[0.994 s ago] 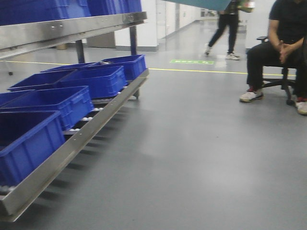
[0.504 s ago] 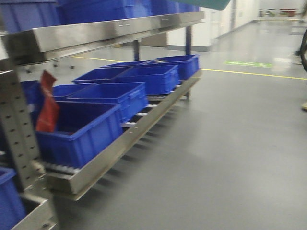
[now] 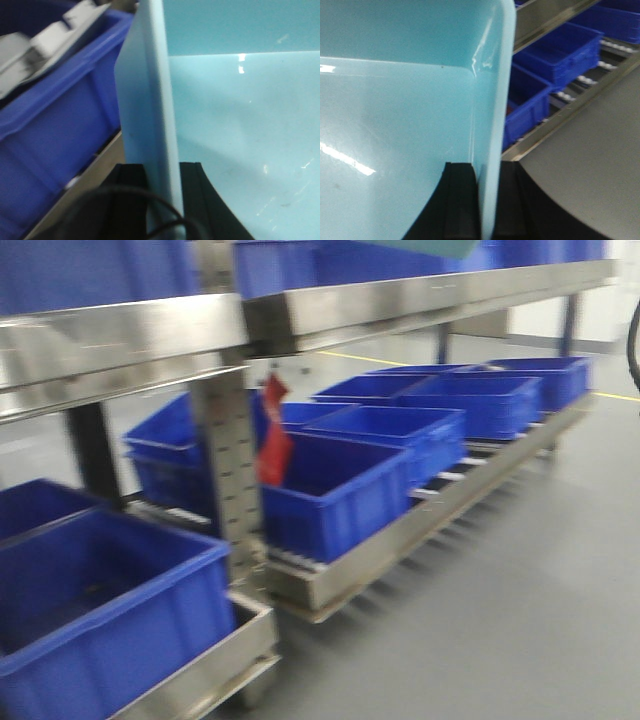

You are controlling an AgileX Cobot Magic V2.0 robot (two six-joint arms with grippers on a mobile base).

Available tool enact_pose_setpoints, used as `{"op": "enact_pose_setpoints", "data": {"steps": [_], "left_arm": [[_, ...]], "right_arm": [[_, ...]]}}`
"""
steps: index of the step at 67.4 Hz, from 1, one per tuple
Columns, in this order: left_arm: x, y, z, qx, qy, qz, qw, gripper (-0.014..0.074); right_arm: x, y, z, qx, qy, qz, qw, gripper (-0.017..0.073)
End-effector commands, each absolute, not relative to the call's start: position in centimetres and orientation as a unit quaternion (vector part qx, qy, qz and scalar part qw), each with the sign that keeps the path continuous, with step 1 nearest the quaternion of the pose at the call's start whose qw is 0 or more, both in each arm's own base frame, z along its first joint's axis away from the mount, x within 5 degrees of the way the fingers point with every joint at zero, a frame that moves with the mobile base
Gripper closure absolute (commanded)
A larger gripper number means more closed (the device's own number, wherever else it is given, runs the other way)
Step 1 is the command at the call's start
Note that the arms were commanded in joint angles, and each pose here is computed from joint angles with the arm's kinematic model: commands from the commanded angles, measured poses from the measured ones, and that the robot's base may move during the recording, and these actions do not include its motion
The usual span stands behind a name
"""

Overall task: Move two blue bins to right shelf middle
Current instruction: 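Turn the base toward the shelf of blue bins, holding the bin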

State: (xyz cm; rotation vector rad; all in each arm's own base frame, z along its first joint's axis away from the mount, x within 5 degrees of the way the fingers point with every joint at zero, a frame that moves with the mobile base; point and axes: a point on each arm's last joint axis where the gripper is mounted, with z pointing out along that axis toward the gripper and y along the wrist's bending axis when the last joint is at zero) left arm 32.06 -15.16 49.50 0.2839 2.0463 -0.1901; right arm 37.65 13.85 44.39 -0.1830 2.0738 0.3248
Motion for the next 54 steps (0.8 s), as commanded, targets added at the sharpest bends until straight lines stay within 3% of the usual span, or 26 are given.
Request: {"op": "enact_pose_setpoints", "data": {"steps": [1, 54], "left_arm": [[31.03, -16.16, 50.97, 0.124, 0.825, -0.144, 0.533, 0.0704], [31.03, -16.16, 50.97, 0.124, 0.825, -0.144, 0.533, 0.0704]], "right_arm": [[37.91, 14.34, 44.88, -0.081, 0.838, 0.144, 0.52, 0.0713], [37.91, 14.34, 44.88, -0.081, 0.838, 0.144, 0.52, 0.0713]]}}
